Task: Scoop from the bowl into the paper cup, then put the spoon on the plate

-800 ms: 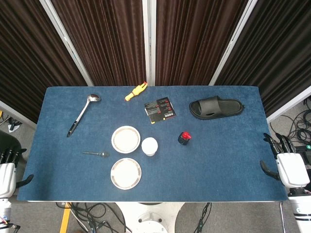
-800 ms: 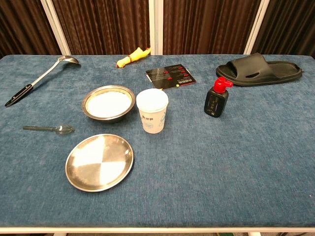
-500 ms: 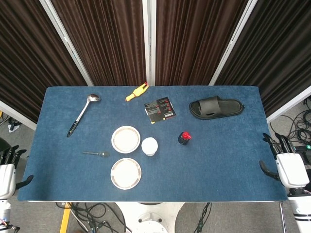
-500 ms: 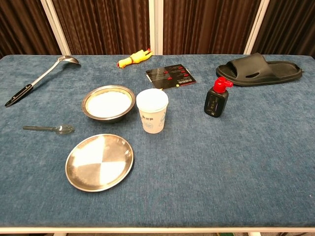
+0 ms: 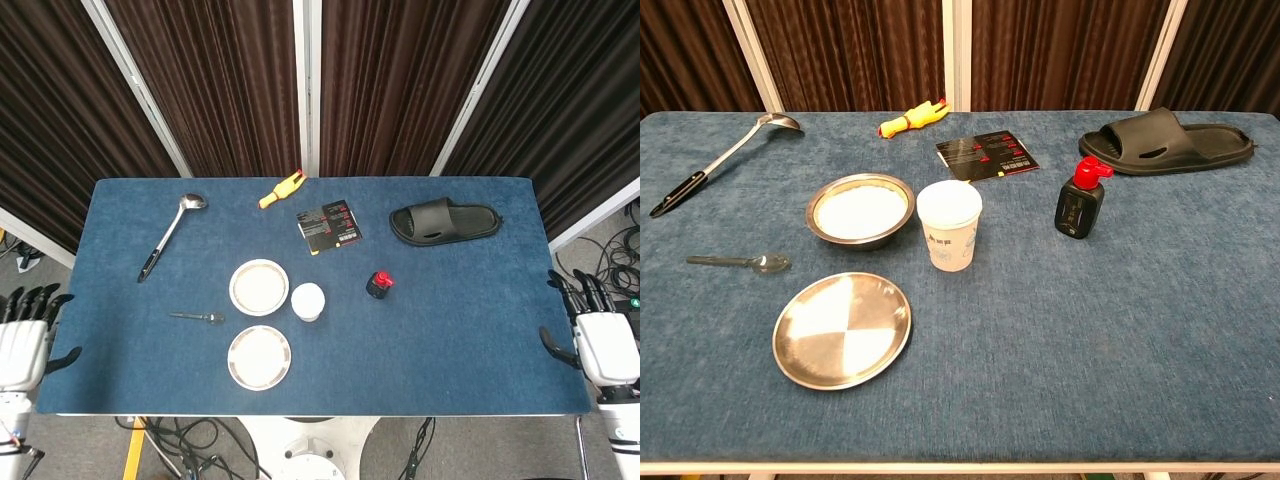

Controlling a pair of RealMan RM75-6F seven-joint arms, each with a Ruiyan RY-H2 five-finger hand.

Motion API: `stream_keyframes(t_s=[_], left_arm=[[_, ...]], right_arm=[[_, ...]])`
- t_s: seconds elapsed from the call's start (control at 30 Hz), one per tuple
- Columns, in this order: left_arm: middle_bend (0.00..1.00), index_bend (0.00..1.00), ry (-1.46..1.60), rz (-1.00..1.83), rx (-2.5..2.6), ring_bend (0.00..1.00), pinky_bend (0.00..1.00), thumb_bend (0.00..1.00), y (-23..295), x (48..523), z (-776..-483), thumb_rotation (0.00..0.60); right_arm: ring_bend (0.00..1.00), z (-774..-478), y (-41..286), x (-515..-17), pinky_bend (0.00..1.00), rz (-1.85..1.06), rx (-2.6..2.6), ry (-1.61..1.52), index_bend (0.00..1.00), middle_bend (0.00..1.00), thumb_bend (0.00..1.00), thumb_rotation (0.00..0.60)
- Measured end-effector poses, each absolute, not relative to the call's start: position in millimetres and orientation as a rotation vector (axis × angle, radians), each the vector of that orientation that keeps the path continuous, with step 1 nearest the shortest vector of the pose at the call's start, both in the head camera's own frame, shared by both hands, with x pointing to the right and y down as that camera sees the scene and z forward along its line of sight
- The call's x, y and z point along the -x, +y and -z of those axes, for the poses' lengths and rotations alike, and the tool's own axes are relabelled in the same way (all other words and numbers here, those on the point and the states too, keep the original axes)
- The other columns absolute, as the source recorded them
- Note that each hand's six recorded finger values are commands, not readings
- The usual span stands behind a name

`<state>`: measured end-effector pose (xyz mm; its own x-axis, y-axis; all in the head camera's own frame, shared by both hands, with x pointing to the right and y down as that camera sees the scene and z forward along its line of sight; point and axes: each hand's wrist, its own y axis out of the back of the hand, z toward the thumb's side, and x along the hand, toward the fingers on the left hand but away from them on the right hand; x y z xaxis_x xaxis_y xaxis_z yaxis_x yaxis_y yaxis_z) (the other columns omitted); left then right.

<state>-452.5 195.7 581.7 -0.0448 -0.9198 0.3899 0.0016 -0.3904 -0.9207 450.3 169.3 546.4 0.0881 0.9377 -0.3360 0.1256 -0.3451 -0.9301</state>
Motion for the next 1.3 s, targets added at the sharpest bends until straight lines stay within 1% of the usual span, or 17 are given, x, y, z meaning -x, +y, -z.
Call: stream_keyframes(t_s=[0.07, 0.1, 0.13, 0.17, 0.27, 0.3, 0.33, 0.37, 0.43, 0.53, 0.63, 0.8, 1.1, 1.3], left_arm=[[0.37, 0.36, 0.985, 1.517, 1.504, 0.25, 0.30, 0.17, 184.1, 447.0, -589.0, 0.600], [0.39, 0.37, 0.963, 1.504, 1.529, 0.27, 0.35, 0.18, 176.1, 442.9, -595.1, 0.600], [0.42, 0.39, 0.948, 1.496, 1.552, 0.31, 0.44, 0.20, 170.4, 439.7, -600.2, 0.600], [0.46, 0.41, 0.934, 1.489, 1.577, 0.35, 0.51, 0.22, 165.3, 436.3, -605.7, 0.600], [0.61, 0.48, 0.880, 1.479, 1.674, 0.55, 0.75, 0.30, 150.0, 423.1, -627.0, 0.600], [0.65, 0.49, 0.854, 1.478, 1.715, 0.59, 0.80, 0.31, 144.1, 416.7, -636.5, 0.600], [0.71, 0.50, 0.835, 1.476, 1.746, 0.67, 0.87, 0.33, 139.8, 411.4, -644.0, 0.600], [0.76, 0.51, 0.814, 1.475, 1.775, 0.71, 0.91, 0.34, 135.7, 405.7, -651.6, 0.600], [0.81, 0.52, 0.767, 1.472, 1.837, 0.78, 0.96, 0.35, 127.4, 391.4, -669.8, 0.600], [0.86, 0.53, 0.722, 1.472, 1.901, 0.83, 1.00, 0.36, 122.4, 372.4, -693.2, 0.600], [0.89, 0.54, 0.709, 1.482, 1.945, 0.87, 1.00, 0.36, 125.1, 359.7, -710.4, 0.600], [0.92, 0.54, 0.709, 1.525, 1.999, 0.90, 1.00, 0.36, 132.9, 348.4, -732.5, 0.600], [0.94, 0.54, 0.711, 1.618, 2.003, 0.91, 1.00, 0.33, 146.0, 346.6, -754.5, 0.600], [0.94, 0.54, 0.714, 1.664, 1.994, 0.91, 1.00, 0.35, 149.4, 345.3, -764.4, 0.600]], right_arm=[[0.00, -546.6, 167.5, -450.1, 0.07, -1.338, 1.601, -1.077, 0.07, 0.21, 0.27, 0.600], [0.00, -546.8, 167.2, -450.2, 0.07, -1.339, 1.601, -1.076, 0.07, 0.21, 0.27, 0.600], [0.00, -547.0, 166.9, -450.2, 0.07, -1.339, 1.601, -1.075, 0.07, 0.21, 0.27, 0.600], [0.00, -547.3, 166.5, -450.4, 0.07, -1.340, 1.601, -1.074, 0.07, 0.21, 0.27, 0.600], [0.00, -548.0, 166.2, -450.9, 0.07, -1.343, 1.602, -1.071, 0.07, 0.21, 0.27, 0.600], [0.00, -548.1, 166.0, -451.0, 0.07, -1.344, 1.602, -1.071, 0.07, 0.21, 0.27, 0.600], [0.00, -548.2, 165.8, -451.2, 0.07, -1.345, 1.602, -1.071, 0.07, 0.21, 0.27, 0.600], [0.00, -548.4, 165.7, -451.4, 0.07, -1.346, 1.602, -1.070, 0.07, 0.21, 0.27, 0.600], [0.00, -548.7, 165.9, -451.9, 0.07, -1.350, 1.601, -1.068, 0.07, 0.21, 0.27, 0.600], [0.00, -549.5, 166.4, -452.8, 0.07, -1.357, 1.602, -1.065, 0.07, 0.21, 0.27, 0.600], [0.00, -551.4, 166.1, -452.8, 0.07, -1.365, 1.608, -1.060, 0.07, 0.21, 0.27, 0.600], [0.00, -555.1, 166.7, -451.1, 0.07, -1.370, 1.621, -1.054, 0.07, 0.21, 0.27, 0.600], [0.00, -556.1, 168.0, -451.7, 0.07, -1.381, 1.624, -1.051, 0.07, 0.22, 0.27, 0.600], [0.00, -556.2, 168.4, -451.1, 0.07, -1.380, 1.626, -1.052, 0.07, 0.22, 0.27, 0.600]])
